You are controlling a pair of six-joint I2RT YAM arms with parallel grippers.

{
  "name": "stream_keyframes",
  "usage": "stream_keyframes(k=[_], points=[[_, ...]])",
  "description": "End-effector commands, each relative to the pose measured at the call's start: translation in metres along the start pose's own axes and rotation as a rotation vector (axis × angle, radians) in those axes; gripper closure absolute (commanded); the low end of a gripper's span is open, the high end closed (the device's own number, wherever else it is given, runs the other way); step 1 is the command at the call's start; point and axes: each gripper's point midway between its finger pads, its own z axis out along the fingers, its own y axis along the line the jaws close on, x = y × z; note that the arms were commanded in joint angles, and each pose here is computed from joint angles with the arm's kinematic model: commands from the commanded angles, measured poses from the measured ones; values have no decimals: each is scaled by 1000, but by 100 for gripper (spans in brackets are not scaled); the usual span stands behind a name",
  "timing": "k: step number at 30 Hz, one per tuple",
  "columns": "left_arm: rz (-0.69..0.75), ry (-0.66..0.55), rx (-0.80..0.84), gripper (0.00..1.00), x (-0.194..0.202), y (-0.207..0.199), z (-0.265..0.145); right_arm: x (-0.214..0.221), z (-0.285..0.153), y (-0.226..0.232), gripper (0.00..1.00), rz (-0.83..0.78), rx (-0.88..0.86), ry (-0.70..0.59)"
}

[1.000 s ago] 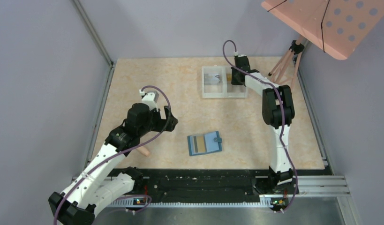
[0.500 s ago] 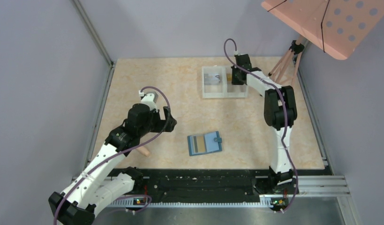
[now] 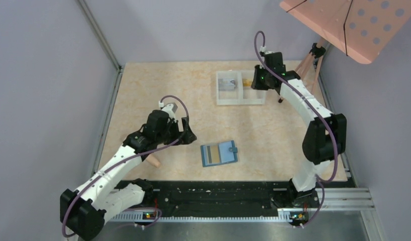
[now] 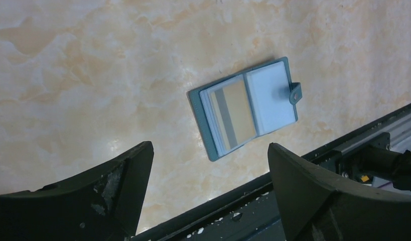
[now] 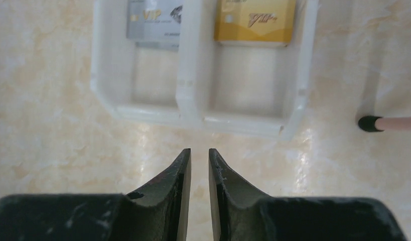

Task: Take the credit cards out of the card holder
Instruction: Place the credit card in the storage box, then remove the credit card from the card holder.

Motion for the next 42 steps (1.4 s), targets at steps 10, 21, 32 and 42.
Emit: stream_keyframes(k=[10, 21, 32, 42], points=[[-118, 256, 39, 21, 53, 3, 54, 108, -92, 100, 71, -11, -296, 96], [-87, 57, -165, 20, 17, 33, 30, 206, -113, 181, 53, -25, -312, 154], [-80, -295, -263, 19, -21, 60, -26, 268, -92, 217, 39, -154, -202, 244], [-92, -302, -246, 19, -15, 60, -29, 296, -71, 208, 38, -249, -73, 283]])
